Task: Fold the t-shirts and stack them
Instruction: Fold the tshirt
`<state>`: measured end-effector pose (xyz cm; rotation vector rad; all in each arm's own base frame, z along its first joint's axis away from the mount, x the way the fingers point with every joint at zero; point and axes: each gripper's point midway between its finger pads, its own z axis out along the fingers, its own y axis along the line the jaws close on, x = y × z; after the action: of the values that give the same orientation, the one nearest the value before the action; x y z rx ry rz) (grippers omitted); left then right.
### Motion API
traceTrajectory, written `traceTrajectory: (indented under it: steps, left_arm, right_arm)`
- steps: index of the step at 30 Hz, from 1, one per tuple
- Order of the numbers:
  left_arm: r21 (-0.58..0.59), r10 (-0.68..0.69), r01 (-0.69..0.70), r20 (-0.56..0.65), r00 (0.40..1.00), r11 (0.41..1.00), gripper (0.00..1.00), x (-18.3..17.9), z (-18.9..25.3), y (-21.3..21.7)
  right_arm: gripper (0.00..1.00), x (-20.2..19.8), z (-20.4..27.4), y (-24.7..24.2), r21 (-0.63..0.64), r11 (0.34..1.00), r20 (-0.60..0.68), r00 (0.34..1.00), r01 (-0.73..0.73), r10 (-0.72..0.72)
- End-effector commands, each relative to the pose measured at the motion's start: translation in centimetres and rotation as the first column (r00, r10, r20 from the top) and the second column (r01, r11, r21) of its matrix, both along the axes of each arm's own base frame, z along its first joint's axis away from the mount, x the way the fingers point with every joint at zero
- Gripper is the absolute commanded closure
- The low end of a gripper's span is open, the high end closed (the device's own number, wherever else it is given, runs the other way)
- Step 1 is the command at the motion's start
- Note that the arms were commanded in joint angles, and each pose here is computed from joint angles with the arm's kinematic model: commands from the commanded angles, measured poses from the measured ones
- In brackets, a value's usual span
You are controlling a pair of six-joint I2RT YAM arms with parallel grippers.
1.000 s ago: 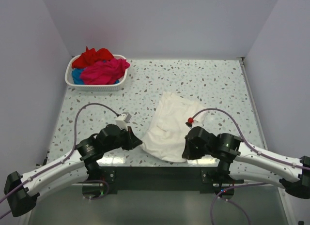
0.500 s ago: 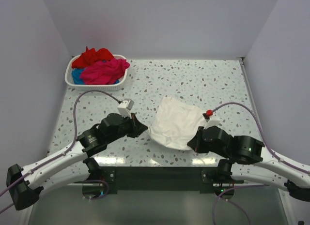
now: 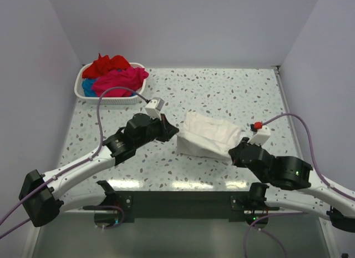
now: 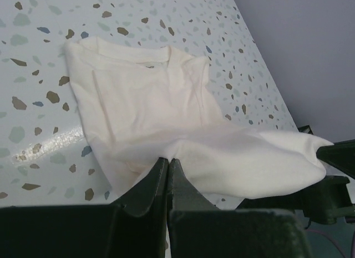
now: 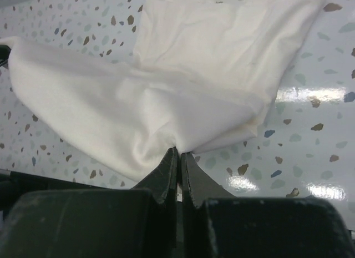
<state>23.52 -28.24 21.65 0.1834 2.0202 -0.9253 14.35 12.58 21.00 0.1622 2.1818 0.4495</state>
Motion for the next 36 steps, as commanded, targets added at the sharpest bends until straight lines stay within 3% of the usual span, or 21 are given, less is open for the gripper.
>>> traceTrajectory:
  steps: [1, 11, 36]
  left_arm:
    - [-0.078, -0.022, 0.030, 0.094, 0.995, 0.997, 1.00, 1.7, 3.2, -0.9]
    - [-0.083, -0.061, 0.066, 0.054, 0.997, 0.994, 1.00, 3.7, 0.9, -1.4]
    - [-0.039, -0.054, 0.055, 0.019, 0.998, 0.998, 1.00, 10.4, -3.0, -4.1]
  right_arm:
    - [1.00, 1.8, 2.6, -2.2, -0.032, 0.993, 0.125, 0.987, 0.110, -0.105]
    - [1.00, 4.3, 2.1, -2.0, -0.210, 0.966, 0.155, 0.981, 0.150, -0.118]
    - [1.00, 13.5, -3.0, -4.9, -0.240, 0.946, 0.035, 0.976, 0.218, -0.216]
